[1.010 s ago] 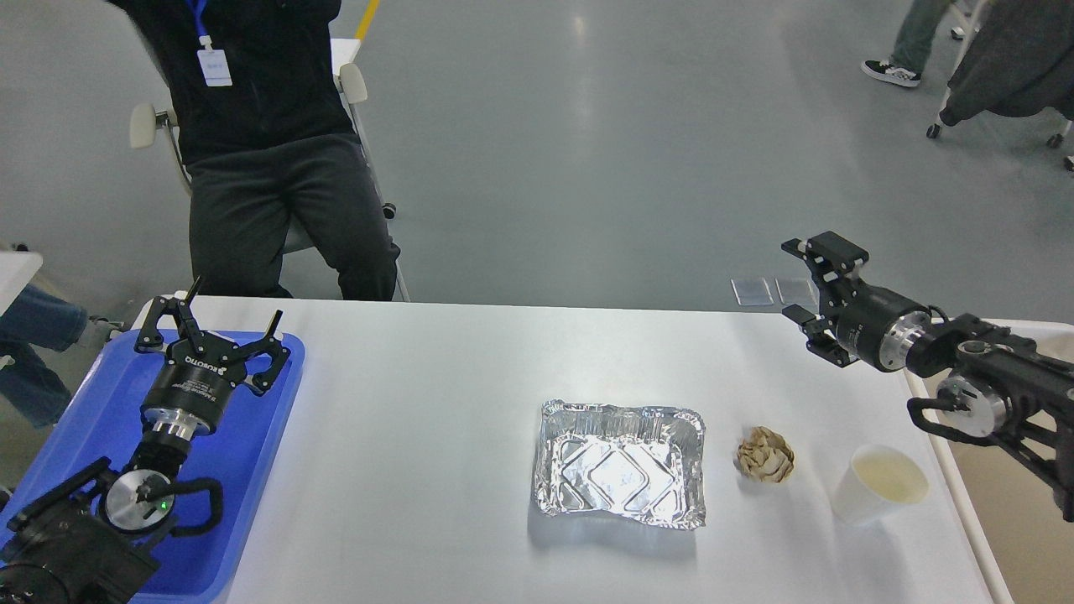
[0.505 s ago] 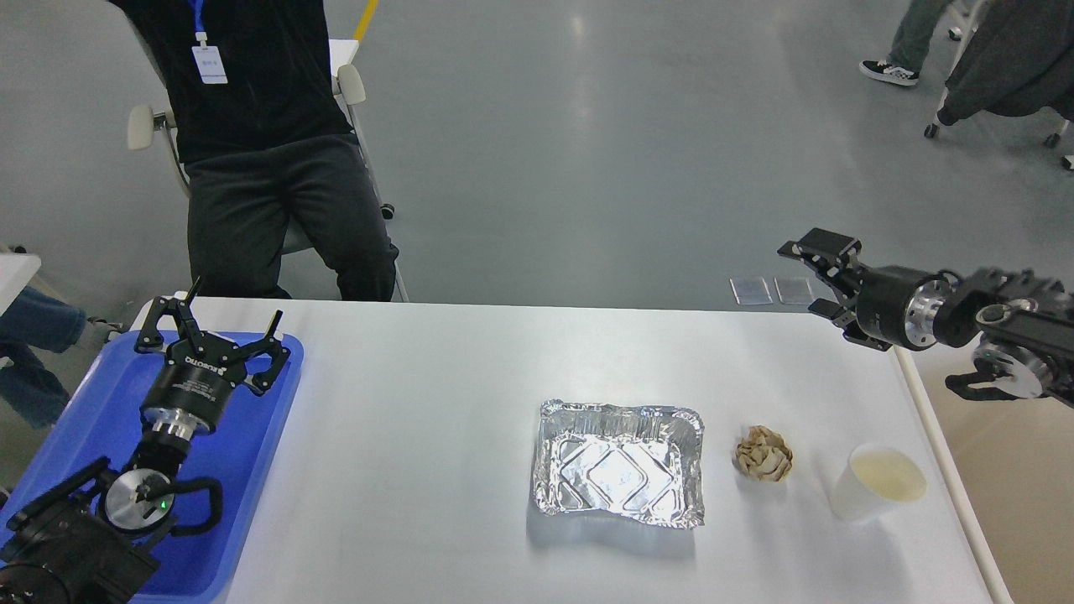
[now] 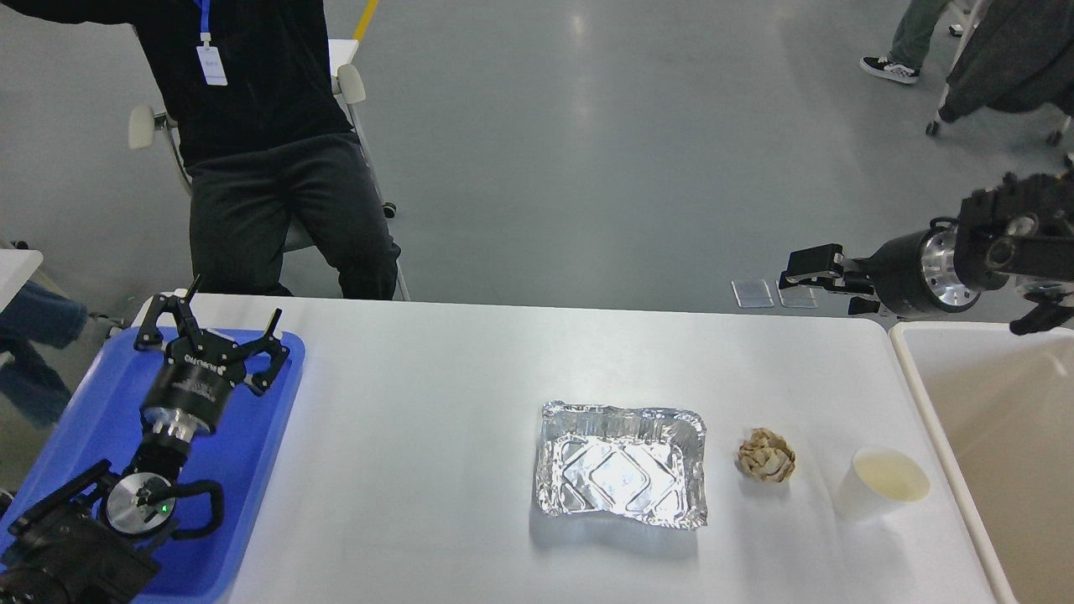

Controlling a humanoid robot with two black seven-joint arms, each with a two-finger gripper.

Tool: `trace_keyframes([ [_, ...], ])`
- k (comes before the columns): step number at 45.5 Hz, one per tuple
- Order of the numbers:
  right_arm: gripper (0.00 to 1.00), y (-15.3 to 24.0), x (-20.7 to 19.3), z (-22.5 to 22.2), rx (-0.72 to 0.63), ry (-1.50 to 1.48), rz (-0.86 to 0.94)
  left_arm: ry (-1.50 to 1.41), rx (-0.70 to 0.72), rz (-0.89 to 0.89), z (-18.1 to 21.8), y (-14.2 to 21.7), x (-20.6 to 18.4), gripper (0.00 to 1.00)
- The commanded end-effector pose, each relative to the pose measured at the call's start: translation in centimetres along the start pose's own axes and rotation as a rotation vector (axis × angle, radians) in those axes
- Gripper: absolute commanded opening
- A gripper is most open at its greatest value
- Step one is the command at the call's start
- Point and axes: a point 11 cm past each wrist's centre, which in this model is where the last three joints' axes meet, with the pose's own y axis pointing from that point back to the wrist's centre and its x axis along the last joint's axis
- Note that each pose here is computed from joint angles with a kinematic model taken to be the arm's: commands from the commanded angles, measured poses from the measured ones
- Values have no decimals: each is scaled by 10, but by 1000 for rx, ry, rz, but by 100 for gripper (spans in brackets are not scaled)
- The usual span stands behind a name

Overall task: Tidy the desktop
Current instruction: 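Lower the open right gripper down beside the white paper cup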

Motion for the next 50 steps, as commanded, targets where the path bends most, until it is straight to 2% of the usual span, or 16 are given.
trace_keyframes([
  [1, 100, 34, -2, -27, -125, 161, -263, 0, 0, 0, 0, 0, 0, 99],
  [10, 100, 47, -21, -28, -213, 225, -427, 0, 1, 0, 0, 0, 0, 99],
  [19, 100, 45, -28, -28, -213, 225, -448, 0, 1, -1, 0, -1, 0, 99],
  [29, 100, 38, -39, 7, -288, 254, -484, 0, 0, 0, 0, 0, 0, 99],
  [38, 100, 30, -29, 34, -302, 296, -407, 0, 0, 0, 0, 0, 0, 99],
  [50, 100, 56, 4, 25, -299, 289, -307, 0, 1, -1, 0, -1, 0, 99],
])
